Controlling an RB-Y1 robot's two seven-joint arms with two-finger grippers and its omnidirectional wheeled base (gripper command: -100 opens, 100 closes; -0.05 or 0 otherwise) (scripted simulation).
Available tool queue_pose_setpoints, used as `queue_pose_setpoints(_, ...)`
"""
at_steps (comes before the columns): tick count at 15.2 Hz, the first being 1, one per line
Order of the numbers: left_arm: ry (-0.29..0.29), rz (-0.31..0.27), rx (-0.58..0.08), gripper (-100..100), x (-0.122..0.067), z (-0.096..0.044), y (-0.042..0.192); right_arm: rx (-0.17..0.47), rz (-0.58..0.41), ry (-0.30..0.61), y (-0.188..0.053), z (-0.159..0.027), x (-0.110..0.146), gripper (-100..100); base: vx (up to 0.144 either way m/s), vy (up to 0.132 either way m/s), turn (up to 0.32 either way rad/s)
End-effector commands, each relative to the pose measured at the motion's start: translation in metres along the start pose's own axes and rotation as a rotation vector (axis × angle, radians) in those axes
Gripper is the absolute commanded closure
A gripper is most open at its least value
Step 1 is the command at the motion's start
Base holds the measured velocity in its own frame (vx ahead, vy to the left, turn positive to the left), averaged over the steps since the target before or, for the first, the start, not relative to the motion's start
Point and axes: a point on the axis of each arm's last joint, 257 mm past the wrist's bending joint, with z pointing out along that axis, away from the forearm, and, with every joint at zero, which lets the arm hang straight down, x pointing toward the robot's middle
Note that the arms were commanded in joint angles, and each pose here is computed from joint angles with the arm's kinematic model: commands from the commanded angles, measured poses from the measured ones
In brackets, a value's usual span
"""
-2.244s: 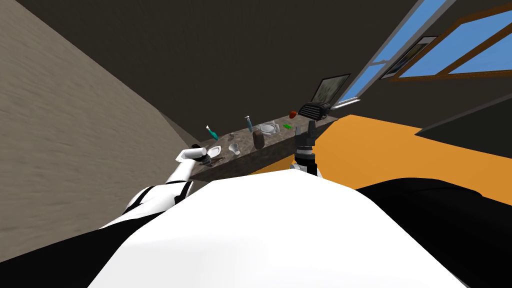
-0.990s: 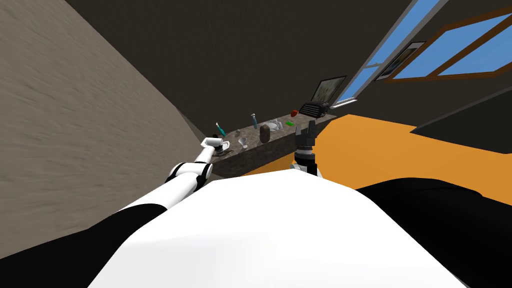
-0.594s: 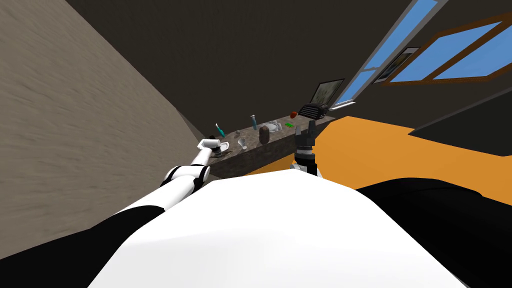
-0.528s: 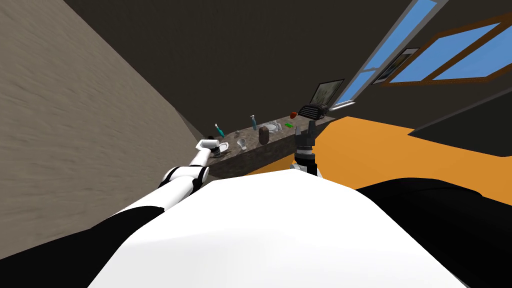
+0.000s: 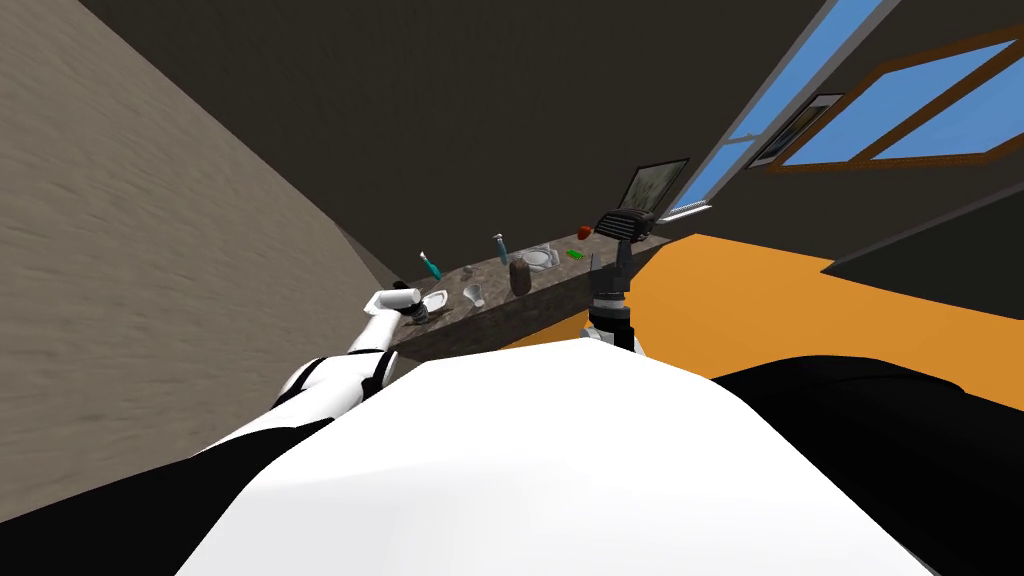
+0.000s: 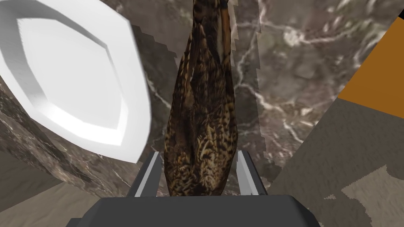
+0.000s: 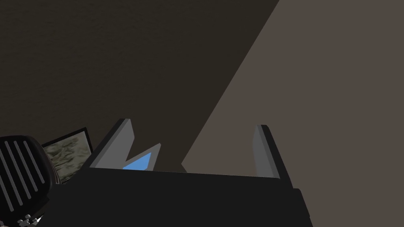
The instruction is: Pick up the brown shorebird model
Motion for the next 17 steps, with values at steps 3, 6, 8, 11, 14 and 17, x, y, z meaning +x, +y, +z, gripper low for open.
queue_pose_setpoints(3, -0.001, -0.003, 0.002, 100, -0.033, 0.000, 0.009, 0.000, 0.000, 0.000, 0.000, 0.000, 0.000, 0, 0.053, -0.068, -0.003)
queue_pose_setpoints(6, 0.000, -0.001, 0.011, 100, -0.058, -0.003, 0.013, 0.000, 0.000, 0.000, 0.000, 0.000, 0.000, 0, 0.087, -0.092, 0.007)
queue_pose_setpoints(8, 0.002, 0.005, 0.028, 100, -0.077, -0.011, 0.011, 0.000, 0.000, 0.000, 0.000, 0.000, 0.000, 0, 0.091, -0.106, 0.000)
queue_pose_setpoints(11, -0.002, 0.020, 0.036, 100, -0.100, -0.018, 0.016, 0.000, 0.000, 0.000, 0.000, 0.000, 0.000, 0, 0.108, -0.106, 0.004)
queue_pose_setpoints(14, -0.019, 0.022, 0.005, 100, -0.112, -0.009, 0.035, 0.000, 0.000, 0.000, 0.000, 0.000, 0.000, 0, 0.071, -0.083, -0.001)
queue_pose_setpoints(17, -0.024, 0.043, 0.011, 100, -0.132, -0.017, 0.040, 0.000, 0.000, 0.000, 0.000, 0.000, 0.000, 0, 0.069, -0.090, 0.001)
